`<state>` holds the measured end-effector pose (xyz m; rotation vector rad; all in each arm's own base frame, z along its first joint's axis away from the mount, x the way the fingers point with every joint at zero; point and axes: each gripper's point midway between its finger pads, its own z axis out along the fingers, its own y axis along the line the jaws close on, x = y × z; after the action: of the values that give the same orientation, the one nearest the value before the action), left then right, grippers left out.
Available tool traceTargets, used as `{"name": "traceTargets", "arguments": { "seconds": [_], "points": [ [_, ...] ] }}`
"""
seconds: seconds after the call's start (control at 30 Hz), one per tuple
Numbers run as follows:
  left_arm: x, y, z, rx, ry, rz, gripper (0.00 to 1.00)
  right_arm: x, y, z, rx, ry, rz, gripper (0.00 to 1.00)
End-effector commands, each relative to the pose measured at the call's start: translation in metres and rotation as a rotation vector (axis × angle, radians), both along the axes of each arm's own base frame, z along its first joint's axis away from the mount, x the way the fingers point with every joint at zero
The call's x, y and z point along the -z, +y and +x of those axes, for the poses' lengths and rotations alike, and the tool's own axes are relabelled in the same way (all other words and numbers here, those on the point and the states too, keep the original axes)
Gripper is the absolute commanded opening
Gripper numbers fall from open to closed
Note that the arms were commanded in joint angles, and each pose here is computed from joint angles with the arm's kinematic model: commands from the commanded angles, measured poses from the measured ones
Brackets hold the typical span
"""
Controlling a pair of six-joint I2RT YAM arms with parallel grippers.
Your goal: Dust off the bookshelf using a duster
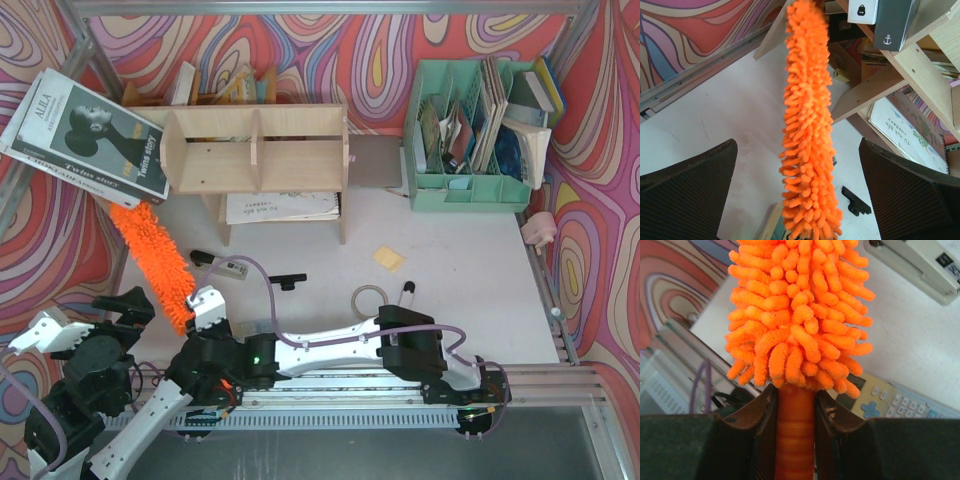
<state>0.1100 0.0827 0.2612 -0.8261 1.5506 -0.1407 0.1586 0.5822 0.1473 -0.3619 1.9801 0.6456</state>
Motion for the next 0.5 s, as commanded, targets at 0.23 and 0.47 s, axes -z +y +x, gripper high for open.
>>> {"name": "traceTargets", "arguments": {
  "seconds": [0.23, 0.47],
  "points": [
    [0.003, 0.005, -0.001, -0.026, 0.016, 0.022, 0.98, 0.038, -0.020, -0.010, -0.040, 0.055, -0.132, 0.00],
    [0.003, 0.004, 0.000, -0.028, 0.025, 0.030, 0.98, -0.018, -0.013, 0.003, -0.035, -0.059, -0.046, 0.00]
  ]
}}
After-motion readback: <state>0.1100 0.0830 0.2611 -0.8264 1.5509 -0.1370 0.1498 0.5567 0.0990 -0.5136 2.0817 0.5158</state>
